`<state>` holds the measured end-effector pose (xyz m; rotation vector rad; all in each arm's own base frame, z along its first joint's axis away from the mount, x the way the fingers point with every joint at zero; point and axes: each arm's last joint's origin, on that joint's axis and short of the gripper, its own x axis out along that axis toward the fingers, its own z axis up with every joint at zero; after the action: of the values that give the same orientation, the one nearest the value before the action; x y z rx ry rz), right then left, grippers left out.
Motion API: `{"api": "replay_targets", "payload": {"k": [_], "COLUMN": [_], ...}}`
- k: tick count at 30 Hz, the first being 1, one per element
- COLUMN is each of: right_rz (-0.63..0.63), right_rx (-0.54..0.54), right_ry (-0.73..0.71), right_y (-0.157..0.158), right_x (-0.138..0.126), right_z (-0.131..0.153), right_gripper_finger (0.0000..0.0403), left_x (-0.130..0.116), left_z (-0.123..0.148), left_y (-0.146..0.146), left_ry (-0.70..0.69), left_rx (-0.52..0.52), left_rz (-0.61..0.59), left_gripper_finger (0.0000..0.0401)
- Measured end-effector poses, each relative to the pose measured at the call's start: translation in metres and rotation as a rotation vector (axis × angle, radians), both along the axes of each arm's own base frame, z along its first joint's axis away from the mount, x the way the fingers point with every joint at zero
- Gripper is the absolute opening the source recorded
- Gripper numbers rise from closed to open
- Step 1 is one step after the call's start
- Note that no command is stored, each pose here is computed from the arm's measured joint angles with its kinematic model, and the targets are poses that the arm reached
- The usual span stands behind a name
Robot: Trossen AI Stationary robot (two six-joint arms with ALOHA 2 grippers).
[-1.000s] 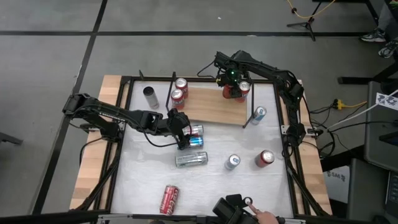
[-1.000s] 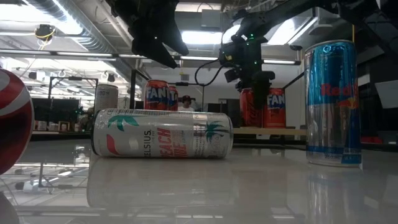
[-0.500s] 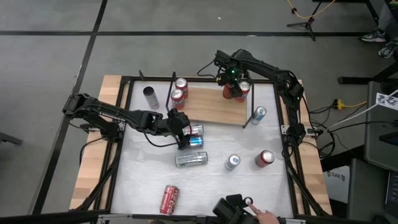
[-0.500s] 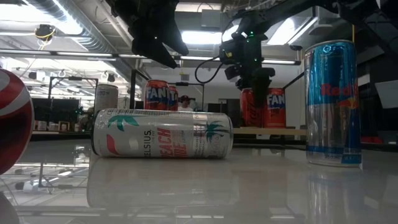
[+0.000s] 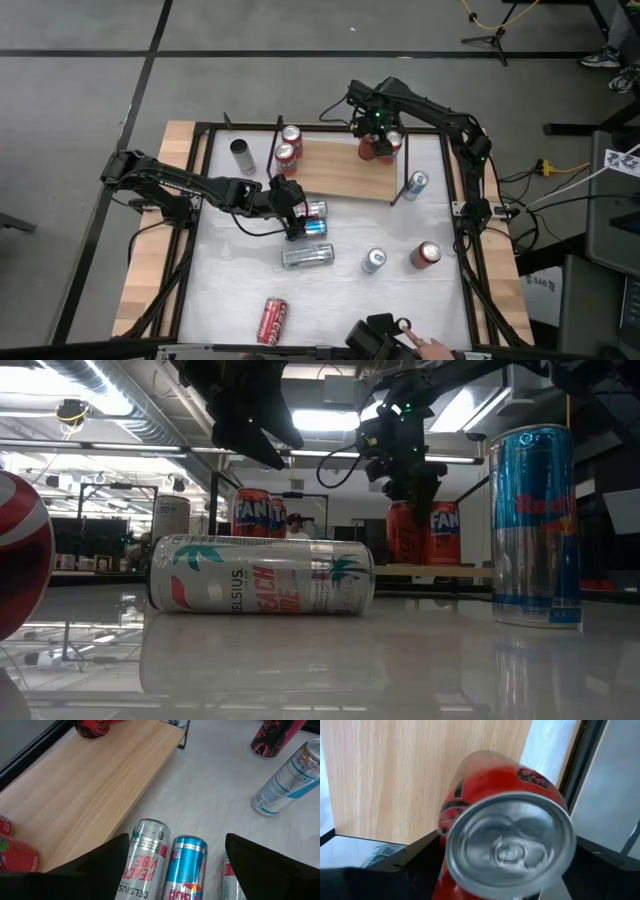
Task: Place canned beverage on shelf
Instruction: Put the middle red-black soda can on the shelf, then put the top red-black soda can on the shelf aligned with the red-black soda can
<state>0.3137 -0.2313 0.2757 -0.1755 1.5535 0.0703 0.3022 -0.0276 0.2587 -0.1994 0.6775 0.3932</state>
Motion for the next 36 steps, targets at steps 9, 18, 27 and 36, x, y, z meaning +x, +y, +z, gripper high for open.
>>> {"api": "replay_targets", "payload": {"k": [9, 18, 27, 36], "right_rz": [-0.001, -0.031, -0.06, 0.01], "right_rx": [-0.058, -0.141, -0.026, 0.129], "right_ry": [-0.068, -0.156, -0.363, -0.383], "right_y": [0.007, 0.023, 0.082, 0.173], "right_x": [-0.011, -0.033, -0.061, -0.078], "right_z": [0.028, 0.07, 0.123, 0.146], "right_gripper_finger": [0.0335, 0.0335, 0.0335, 0.0335], "left_x": [0.001, 0.001, 0.001, 0.001], "left_z": [0.001, 0.001, 0.001, 0.001], "left_y": [0.0, 0.0, 0.0, 0.0], "left_ry": [-0.017, -0.017, -0.017, -0.017], "left_rx": [-0.002, -0.002, -0.002, -0.002], "left_rz": [-0.001, -0.001, -0.001, 0.0], "left_gripper_finger": [0.0323, 0.0323, 0.0323, 0.0323]}}
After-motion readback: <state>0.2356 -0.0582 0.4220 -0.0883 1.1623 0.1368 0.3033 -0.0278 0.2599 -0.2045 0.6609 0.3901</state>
